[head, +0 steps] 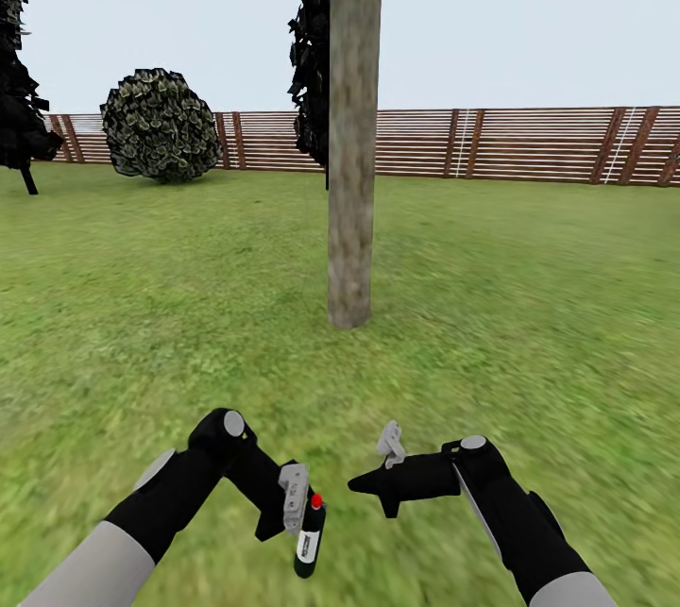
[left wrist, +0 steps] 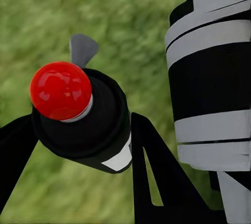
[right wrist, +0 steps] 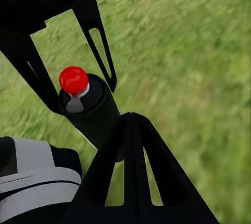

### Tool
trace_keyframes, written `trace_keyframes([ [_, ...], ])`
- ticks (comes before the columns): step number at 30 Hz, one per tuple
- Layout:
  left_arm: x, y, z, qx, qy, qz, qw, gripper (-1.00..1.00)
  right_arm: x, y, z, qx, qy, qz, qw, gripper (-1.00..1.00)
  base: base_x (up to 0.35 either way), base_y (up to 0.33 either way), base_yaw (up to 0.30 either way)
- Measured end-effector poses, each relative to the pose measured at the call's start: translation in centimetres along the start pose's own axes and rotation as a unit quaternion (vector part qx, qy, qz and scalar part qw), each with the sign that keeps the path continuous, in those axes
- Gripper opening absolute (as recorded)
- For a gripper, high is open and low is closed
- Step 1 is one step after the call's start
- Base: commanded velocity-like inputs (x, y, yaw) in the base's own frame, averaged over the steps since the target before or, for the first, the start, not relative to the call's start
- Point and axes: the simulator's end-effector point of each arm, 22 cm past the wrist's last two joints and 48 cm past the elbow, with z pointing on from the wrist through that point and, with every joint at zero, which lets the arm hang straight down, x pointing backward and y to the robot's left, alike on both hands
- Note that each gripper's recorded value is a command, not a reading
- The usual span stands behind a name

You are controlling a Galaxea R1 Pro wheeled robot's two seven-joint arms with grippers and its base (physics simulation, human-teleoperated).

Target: In the garden, pick up the pesticide atomizer on the floor and spray pesticide onto both trees until each tree trunk is fully covered.

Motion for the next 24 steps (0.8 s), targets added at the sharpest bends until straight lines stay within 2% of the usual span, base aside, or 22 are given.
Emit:
trace_keyframes([
  [4,-0.8,0.0,0.5,0.0,0.0,0.004,1.0,-1.0,0.0,0.0,0.0,0.0,0.0,0.0,1.0,-1.0,0.0,0.0,0.0],
  [7,-1.1,0.3,1.2,-0.008,0.021,0.01,0.9997,-1.0,0.0,0.0,0.0,0.0,0.0,0.0,1.0,-1.0,0.0,0.0,0.0],
  [11,-1.2,0.7,1.8,-0.02,0.049,0.008,0.9985,-1.0,0.0,0.0,0.0,0.0,0.0,0.0,1.0,-1.0,0.0,0.0,0.0],
  [24,-2.2,1.2,2.2,-0.032,0.049,0.011,0.9982,-1.0,0.0,0.1,0.1,-0.001,0.0,-0.001,1.0,-1.0,0.0,0.0,0.0],
])
